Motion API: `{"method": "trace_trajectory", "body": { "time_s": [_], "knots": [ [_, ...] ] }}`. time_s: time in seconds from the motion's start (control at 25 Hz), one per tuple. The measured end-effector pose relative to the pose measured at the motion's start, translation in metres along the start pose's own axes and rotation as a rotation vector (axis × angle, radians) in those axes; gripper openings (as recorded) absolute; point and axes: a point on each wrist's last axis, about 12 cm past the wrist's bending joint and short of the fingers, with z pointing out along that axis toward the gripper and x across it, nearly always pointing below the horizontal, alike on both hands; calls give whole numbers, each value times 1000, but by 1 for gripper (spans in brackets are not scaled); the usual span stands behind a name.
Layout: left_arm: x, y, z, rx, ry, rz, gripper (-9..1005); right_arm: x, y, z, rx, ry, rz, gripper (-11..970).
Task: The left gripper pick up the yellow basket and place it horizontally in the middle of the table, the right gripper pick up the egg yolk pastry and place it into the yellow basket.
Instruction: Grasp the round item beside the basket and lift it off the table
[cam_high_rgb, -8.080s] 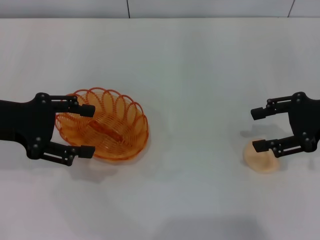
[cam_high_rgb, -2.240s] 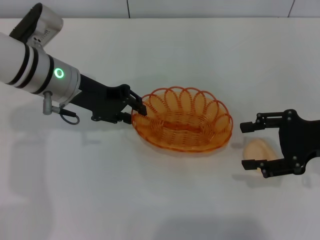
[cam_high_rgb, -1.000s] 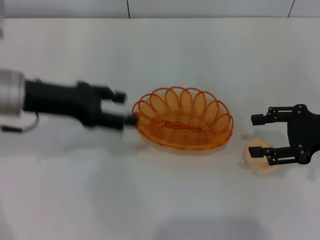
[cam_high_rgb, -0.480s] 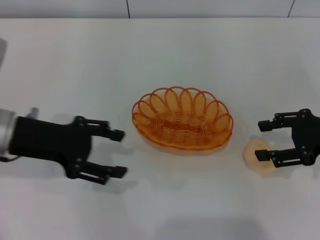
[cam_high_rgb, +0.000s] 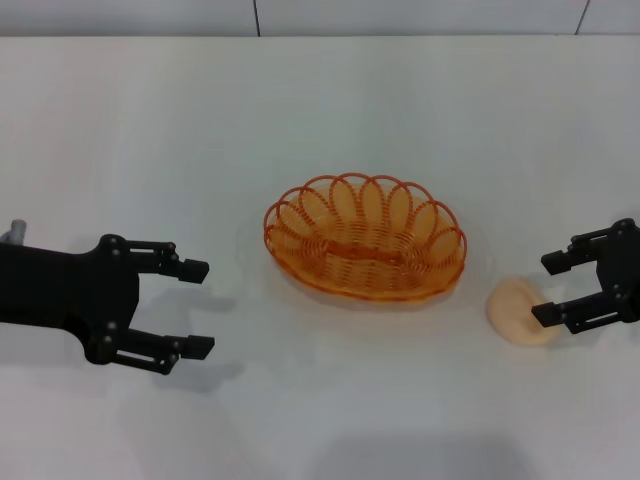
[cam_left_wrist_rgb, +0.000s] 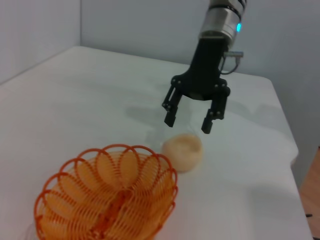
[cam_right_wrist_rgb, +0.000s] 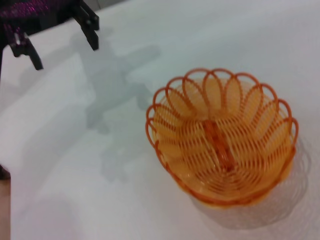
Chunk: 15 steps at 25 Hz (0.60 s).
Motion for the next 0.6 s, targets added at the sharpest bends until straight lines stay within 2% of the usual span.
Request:
{"method": "trace_trajectory", "body": {
  "time_s": [0.28,0.6],
  "knots": [
    [3,-3,3,7,3,-2,815,-4,-3,11,4,103,49,680],
    [3,-3,6,13,4,-10,816,-2,-6,15,29,101,121,660]
  ]
}}
